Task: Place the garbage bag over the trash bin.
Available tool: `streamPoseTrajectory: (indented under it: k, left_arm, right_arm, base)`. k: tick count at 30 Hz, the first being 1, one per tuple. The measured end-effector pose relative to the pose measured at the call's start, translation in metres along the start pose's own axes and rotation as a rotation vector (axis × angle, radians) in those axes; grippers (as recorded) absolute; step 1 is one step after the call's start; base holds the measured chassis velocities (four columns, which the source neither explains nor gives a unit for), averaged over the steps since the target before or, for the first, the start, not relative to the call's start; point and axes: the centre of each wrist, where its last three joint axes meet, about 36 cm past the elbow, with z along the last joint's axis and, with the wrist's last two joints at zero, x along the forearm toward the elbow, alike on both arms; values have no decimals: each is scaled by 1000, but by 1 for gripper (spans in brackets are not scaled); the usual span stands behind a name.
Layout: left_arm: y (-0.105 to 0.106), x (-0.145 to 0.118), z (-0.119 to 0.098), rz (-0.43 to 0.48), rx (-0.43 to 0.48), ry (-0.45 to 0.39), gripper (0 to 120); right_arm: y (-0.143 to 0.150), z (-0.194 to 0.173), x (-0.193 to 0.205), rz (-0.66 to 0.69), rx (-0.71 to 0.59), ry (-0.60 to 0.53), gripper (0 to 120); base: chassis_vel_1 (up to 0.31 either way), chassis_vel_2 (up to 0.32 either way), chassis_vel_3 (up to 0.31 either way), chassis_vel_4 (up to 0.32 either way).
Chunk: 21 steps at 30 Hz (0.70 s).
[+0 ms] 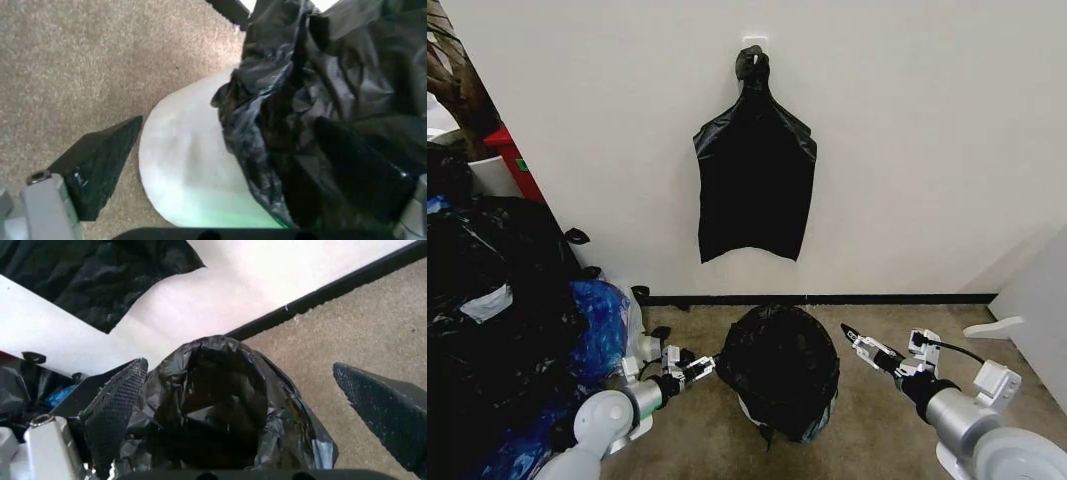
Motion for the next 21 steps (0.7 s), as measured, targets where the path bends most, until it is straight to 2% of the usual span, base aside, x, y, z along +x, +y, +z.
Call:
streamPoseTrajectory:
  k: [11,21]
  left_arm:
    - [20,-8,5,-53,8,18,100]
    - [28,-22,25,-67,-11,70,100]
  right_arm:
    - [-1,1,-3,-2,-8,2,100]
    - [2,1,1,-17,7,-2,100]
  base:
    - [0,0,0,0]
    - [0,0,0,0]
